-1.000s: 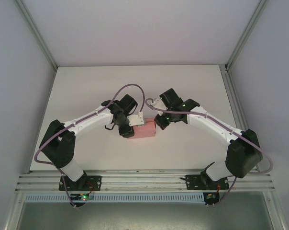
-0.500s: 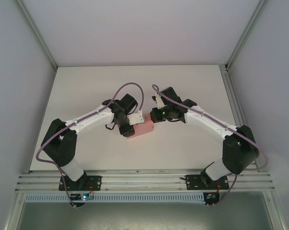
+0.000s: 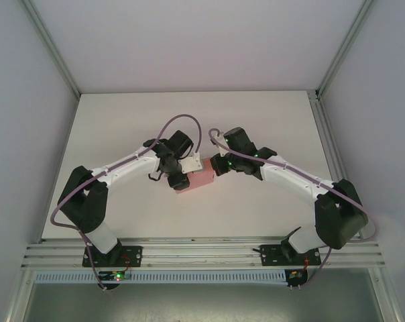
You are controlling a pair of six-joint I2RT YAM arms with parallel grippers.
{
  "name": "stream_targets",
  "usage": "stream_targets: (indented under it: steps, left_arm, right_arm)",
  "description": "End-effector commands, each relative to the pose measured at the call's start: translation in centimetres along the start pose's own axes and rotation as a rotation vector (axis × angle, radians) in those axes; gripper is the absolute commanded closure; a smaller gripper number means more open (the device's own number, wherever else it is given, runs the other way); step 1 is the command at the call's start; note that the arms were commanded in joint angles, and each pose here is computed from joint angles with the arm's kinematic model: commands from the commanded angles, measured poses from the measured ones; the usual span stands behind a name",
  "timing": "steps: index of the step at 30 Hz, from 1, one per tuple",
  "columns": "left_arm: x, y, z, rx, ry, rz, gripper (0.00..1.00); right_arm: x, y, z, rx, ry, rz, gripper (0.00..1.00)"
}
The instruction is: Assemble paper box
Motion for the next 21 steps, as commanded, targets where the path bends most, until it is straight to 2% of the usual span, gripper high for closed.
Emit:
stream_targets:
  steps: [1, 4, 7, 9, 13, 17, 18, 21]
  left_arm:
    - [1.2, 0.4, 2.1, -0.071, -0.001, 0.039, 0.49]
    - [1.4, 0.6, 2.4, -0.076, 0.008, 0.044, 0.48]
    - [1.4, 0.9, 2.6, -0.084, 0.023, 0.044, 0.39]
    - [1.0, 1.0, 2.5, -0.081, 0.019, 0.025, 0.26]
    - [1.0, 1.7, 2.6, -0.091, 0.031, 0.037, 0.18]
    - [1.3, 4.0, 3.5, -0.164, 0.066, 0.088, 0.09]
    - [1.6, 4.8, 3.9, -0.194, 0.084, 0.119, 0.0]
    - [1.7, 7.4, 4.3, -0.272, 0.132, 0.173, 0.0]
  right_arm:
    - [-0.8, -1.3, -4.1, 0.114, 0.096, -0.041, 1.0]
    - [-0.5, -1.3, -3.7, 0.072, 0.101, -0.027, 1.0]
    - [-0.5, -1.7, -3.9, 0.05, 0.13, -0.077, 1.0]
    - [-0.7, -2.2, -4.3, 0.048, 0.157, -0.125, 1.0]
    - [-0.6, -2.4, -4.2, 0.027, 0.148, -0.15, 1.0]
    - [-0.6, -2.0, -3.8, 0.01, 0.119, -0.162, 1.0]
    - [-0.6, -1.8, -3.7, 0.011, 0.114, -0.163, 1.0]
    - [-0.7, -1.4, -3.3, 0.013, 0.093, -0.181, 1.0]
Point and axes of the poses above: each hand's point on the last joint's axis, 136 mm out from that joint toward the fingers, its own y axis back along the fingers, its own x axis along the line the jaws close on, z = x × y, the point moved 2 cm from there along y, back along the fingers, and after that the axes turned 1 degree about y, right-handed, at the moved point
